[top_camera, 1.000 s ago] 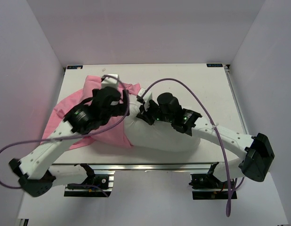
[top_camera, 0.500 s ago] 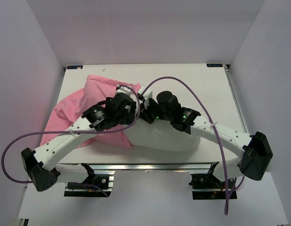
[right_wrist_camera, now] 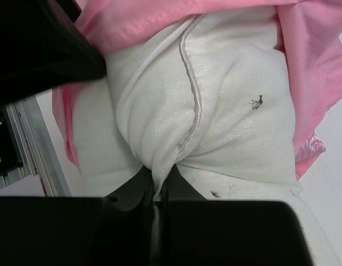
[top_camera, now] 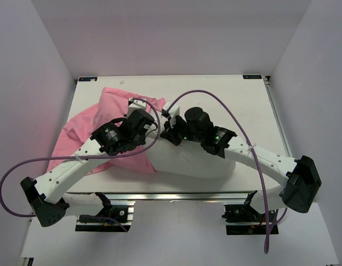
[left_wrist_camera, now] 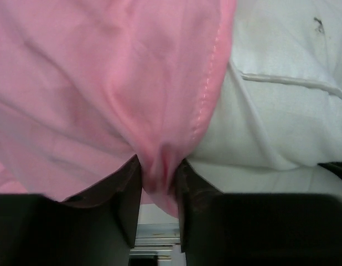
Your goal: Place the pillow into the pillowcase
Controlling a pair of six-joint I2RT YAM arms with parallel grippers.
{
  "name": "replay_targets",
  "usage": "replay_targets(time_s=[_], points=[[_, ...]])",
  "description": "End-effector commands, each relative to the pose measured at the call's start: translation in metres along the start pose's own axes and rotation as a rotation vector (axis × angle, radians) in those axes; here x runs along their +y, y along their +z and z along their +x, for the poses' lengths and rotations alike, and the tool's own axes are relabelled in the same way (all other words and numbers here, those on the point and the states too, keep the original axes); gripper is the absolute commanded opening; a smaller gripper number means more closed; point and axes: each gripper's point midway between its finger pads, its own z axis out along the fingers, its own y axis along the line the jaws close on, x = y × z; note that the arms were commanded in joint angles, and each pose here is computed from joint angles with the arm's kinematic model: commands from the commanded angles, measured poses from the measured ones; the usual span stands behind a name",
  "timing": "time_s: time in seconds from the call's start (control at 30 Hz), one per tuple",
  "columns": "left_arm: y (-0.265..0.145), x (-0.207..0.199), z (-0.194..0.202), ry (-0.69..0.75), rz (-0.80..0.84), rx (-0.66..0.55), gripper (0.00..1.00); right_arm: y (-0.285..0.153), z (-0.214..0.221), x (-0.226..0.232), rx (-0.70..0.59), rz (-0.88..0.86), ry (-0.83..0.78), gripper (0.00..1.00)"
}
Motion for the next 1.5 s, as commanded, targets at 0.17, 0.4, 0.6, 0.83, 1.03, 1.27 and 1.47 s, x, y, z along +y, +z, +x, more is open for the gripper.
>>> replay_targets(time_s=[0.17, 0.4, 0.6, 0.83, 1.03, 1.27, 1.47], points=[[-0.007, -0.003, -0.026, 0.012, 0.011, -0.057, 0.00, -0.003, 0.010, 0.006, 0.029, -0.021, 0.021, 0.00], [-0.031, -0.026, -0.068, 0.027, 0.151, -0.134, 0.00, 0.001, -0.012, 0.003, -0.035, -0.013, 0.007, 0.00], [-0.086, -0.059, -0.117, 0.053, 0.426, -0.292, 0.00, -0.001, -0.049, -0.011, -0.162, 0.068, 0.012, 0.00], [-0.085, -0.114, -0.106, 0.185, 0.632, -0.224, 0.00, -0.025, -0.126, -0.016, -0.565, 0.107, 0.053, 0.00], [-0.093, -0.152, -0.084, 0.223, 0.830, -0.179, 0.00, -0.069, -0.151, -0.020, -0.867, 0.144, 0.101, 0.00], [-0.134, -0.206, -0.061, 0.294, 1.141, -0.130, 0.00, -0.087, -0.141, -0.004, -1.061, 0.043, 0.172, 0.00], [-0.180, -0.277, -0.006, 0.507, 1.286, -0.005, 0.00, -0.091, -0.144, -0.021, -1.152, 0.144, 0.200, 0.00]])
